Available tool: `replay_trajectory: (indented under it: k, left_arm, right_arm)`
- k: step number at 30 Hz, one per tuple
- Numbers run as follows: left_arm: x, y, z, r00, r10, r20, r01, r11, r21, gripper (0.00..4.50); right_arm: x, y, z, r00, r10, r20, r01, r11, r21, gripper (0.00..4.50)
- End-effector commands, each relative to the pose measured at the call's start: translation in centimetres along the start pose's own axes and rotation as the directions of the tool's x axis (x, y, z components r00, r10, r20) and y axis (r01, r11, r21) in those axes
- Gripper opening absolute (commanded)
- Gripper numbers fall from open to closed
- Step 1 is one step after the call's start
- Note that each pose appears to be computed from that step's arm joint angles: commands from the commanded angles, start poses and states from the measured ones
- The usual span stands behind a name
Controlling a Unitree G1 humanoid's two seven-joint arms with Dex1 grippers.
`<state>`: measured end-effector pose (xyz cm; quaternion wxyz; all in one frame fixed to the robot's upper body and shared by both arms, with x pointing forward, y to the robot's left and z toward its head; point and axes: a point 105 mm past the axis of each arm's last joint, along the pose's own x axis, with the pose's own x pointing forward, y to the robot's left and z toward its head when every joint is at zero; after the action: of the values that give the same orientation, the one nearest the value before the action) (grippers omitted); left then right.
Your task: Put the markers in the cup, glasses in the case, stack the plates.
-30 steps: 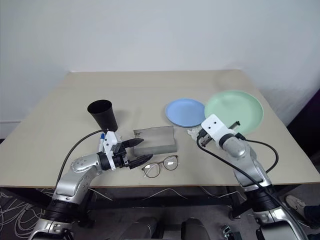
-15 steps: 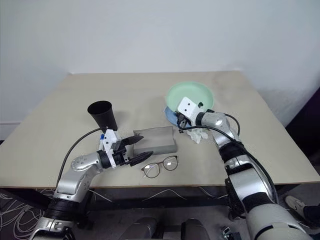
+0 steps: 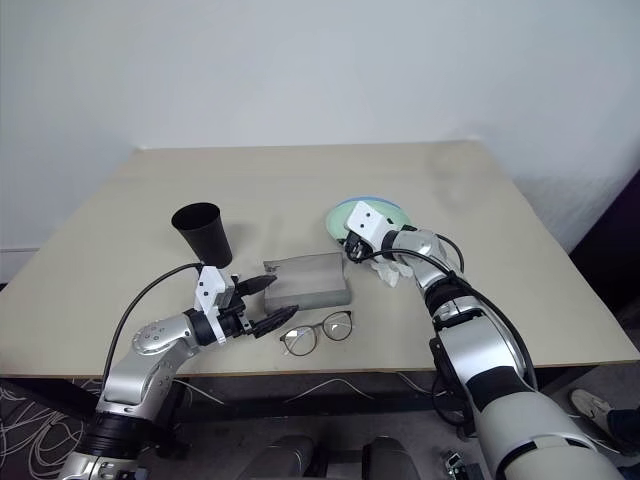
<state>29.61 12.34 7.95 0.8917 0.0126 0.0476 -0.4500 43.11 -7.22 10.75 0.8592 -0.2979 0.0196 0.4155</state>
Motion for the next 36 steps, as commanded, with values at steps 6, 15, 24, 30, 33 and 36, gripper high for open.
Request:
replay_trajectory:
  k: [6,15,24,30,33,36]
  left_arm:
    - [0.1,0.3,2.0,0.999,-0.006,0.046,0.004,0.998,0.058,4.50]
    - [0.4,0.1,1.9,0.999,-0.030,0.040,0.027,0.998,0.054,4.50]
    - [0.7,0.2,1.9,0.998,-0.044,0.036,0.042,0.997,0.057,4.50]
    - [0.7,0.2,2.0,0.998,-0.044,0.037,0.042,0.997,0.059,4.50]
    - [0.6,0.2,2.0,0.998,-0.042,0.037,0.040,0.997,0.059,4.50]
    - [0.6,0.2,2.0,0.999,-0.040,0.036,0.037,0.998,0.060,4.50]
  right_arm:
    - [-1.8,-3.1,3.3,0.992,-0.047,0.119,0.058,0.994,-0.090,1.97]
    - [-6.4,-1.4,-0.2,0.997,0.074,0.032,-0.073,0.997,-0.012,1.97]
    - [-7.3,-0.5,-3.6,0.994,0.015,-0.105,0.004,0.984,0.178,3.86]
    - [-6.5,-0.7,-5.9,0.976,-0.047,-0.214,0.114,0.943,0.313,4.18]
    - [-6.2,-0.7,-6.8,0.963,-0.058,-0.264,0.154,0.920,0.360,4.18]
    - [-6.1,-0.6,-7.1,0.956,-0.058,-0.287,0.168,0.910,0.378,4.18]
